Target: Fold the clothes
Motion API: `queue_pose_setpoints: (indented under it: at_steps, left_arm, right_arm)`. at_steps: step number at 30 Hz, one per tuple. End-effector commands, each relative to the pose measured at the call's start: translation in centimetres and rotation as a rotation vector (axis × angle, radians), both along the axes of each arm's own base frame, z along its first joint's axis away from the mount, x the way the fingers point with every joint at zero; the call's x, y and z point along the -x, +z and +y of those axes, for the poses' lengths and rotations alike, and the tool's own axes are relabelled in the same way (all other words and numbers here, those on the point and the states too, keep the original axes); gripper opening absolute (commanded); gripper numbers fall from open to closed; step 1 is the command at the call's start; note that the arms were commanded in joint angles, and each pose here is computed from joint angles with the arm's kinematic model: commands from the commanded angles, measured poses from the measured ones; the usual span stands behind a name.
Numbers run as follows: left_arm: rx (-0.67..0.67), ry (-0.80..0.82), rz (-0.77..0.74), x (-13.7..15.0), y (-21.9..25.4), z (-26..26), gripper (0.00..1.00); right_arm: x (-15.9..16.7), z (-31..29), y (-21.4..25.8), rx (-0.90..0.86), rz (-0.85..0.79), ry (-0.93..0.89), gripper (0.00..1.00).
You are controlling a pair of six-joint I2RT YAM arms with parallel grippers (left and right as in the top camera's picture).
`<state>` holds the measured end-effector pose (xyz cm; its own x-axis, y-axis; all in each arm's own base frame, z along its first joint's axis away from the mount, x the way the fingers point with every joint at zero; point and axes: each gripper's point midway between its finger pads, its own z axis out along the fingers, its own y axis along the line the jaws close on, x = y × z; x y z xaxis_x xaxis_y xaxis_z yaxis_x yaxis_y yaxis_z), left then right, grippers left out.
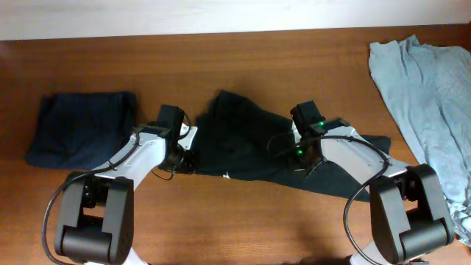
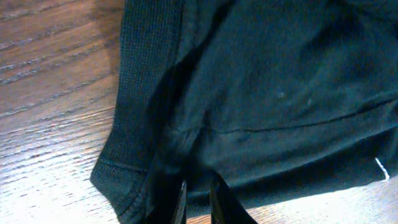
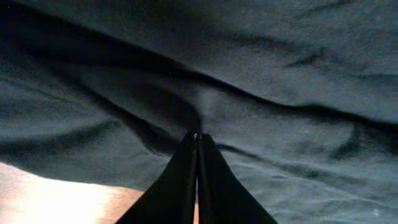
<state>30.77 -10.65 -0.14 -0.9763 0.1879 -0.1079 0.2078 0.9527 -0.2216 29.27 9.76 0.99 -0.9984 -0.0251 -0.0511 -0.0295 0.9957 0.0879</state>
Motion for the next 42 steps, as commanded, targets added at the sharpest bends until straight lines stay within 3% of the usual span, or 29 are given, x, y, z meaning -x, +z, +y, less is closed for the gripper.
queue_pose_setpoints:
  at_steps: [1,13,19,21,22,23,24,29,34,35,37,42]
  left_arm:
    - [-0.093,0.026,0.016,0.0,-1.8,1.8,0.15]
    - [-0.092,0.026,0.016,0.0,-1.8,1.8,0.15]
    - [-0.093,0.026,0.016,0.0,-1.8,1.8,0.15]
    - [-0.093,0.026,0.016,0.0,-1.8,1.8,0.15]
    - [-0.093,0.026,0.017,0.0,-1.8,1.8,0.15]
    - [-0.093,0.026,0.017,0.0,-1.8,1.8,0.15]
    - [-0.093,0.026,0.017,0.0,-1.8,1.8,0.15]
    - [-0.111,0.028,0.016,0.1,-1.8,2.1,0.16]
    - [-0.2,0.042,0.021,0.3,-1.9,3.8,0.16]
    - [-0.197,0.065,0.026,0.3,-1.9,3.8,0.16]
    - [-0.182,0.073,0.027,0.2,-1.9,3.7,0.16]
    - [-0.178,0.073,0.023,0.1,-1.9,3.7,0.16]
  right_arm:
    - [-1.1,-0.1,1.0,0.023,-0.042,-0.007,0.04]
    - [-6.3,-1.4,3.3,0.075,-0.232,-0.05,0.04]
    - [-9.0,-1.0,4.2,0.062,-0.349,0.016,0.04]
    - [-9.2,-1.0,4.3,0.069,-0.356,0.038,0.15]
    - [-9.0,-1.1,4.2,0.072,-0.352,0.04,0.34]
    - [-8.6,-1.2,4.3,0.076,-0.334,0.04,0.47]
    - [-8.4,-1.4,4.4,0.079,-0.321,0.037,0.47]
    - [-6.5,-4.2,6.1,0.081,-0.226,-0.136,0.47]
    - [-3.4,-5.5,7.6,0.015,-0.123,-0.199,0.46]
    - [-1.8,-5.5,7.4,-0.002,-0.054,-0.207,0.35]
    - [-0.3,-5.5,6.4,0.006,0.004,-0.217,0.04]
    - [1.6,-6.5,1.7,0.02,0.031,-0.326,0.04]
